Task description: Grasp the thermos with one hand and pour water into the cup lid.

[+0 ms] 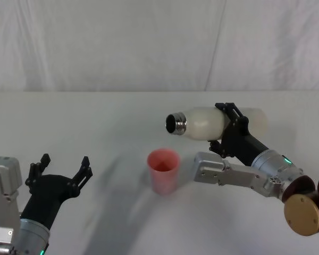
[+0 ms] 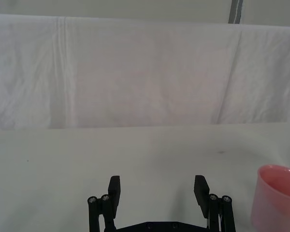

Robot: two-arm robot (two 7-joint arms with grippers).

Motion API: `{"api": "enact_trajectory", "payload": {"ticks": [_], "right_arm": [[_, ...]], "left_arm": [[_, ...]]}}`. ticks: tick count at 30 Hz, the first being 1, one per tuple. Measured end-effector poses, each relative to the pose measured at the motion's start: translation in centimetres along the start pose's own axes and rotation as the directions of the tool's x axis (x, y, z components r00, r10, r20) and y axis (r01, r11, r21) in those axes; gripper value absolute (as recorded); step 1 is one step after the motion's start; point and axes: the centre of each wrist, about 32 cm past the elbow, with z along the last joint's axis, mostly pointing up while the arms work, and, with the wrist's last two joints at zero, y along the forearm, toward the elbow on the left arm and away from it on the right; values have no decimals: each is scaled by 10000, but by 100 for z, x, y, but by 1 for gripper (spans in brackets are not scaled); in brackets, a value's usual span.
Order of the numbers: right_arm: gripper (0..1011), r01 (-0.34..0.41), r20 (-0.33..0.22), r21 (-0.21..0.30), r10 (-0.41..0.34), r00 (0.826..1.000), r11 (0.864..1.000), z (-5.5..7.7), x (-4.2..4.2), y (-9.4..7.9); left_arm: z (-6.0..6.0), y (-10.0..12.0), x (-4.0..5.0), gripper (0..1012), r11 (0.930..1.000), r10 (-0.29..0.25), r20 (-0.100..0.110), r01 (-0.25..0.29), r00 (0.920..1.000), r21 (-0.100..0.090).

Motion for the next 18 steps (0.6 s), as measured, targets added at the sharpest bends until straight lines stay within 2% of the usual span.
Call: {"api": "enact_trajectory", "payload": {"ticks": [18], "right_arm": [[948, -182, 601, 6, 182, 9980, 9998, 36, -83, -16]], "left_arm": [[0, 0, 0, 1001, 10000, 0, 0, 0, 10000, 0]]}}
